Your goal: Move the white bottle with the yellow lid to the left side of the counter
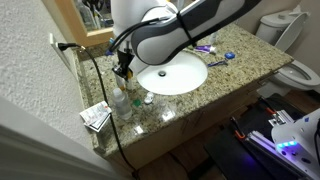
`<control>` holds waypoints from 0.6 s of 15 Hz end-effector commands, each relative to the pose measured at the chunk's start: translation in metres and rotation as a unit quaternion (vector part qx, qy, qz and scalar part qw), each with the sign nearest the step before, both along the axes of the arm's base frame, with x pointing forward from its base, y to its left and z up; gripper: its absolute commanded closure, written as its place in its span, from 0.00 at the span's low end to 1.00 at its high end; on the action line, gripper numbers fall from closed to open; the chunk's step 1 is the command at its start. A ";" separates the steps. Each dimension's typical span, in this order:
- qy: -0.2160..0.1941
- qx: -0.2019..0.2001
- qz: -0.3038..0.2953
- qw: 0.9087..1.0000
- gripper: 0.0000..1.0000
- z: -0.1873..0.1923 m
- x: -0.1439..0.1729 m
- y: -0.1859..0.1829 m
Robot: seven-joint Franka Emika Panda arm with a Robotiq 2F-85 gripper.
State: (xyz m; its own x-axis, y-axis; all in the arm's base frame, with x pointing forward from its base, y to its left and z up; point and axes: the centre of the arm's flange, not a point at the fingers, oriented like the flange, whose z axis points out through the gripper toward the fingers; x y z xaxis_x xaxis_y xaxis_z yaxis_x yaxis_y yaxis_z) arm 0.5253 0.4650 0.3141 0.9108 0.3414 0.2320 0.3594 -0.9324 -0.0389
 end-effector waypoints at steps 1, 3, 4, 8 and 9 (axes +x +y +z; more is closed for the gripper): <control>0.011 -0.024 -0.012 1.000 0.94 -0.001 0.008 0.010; 0.018 -0.037 -0.018 0.999 0.49 -0.001 0.008 0.011; 0.021 -0.040 -0.022 0.999 0.48 -0.001 0.008 0.011; -0.003 0.003 -0.016 1.000 0.21 -0.004 0.012 0.017; -0.013 0.022 -0.018 1.000 0.15 -0.004 0.014 0.020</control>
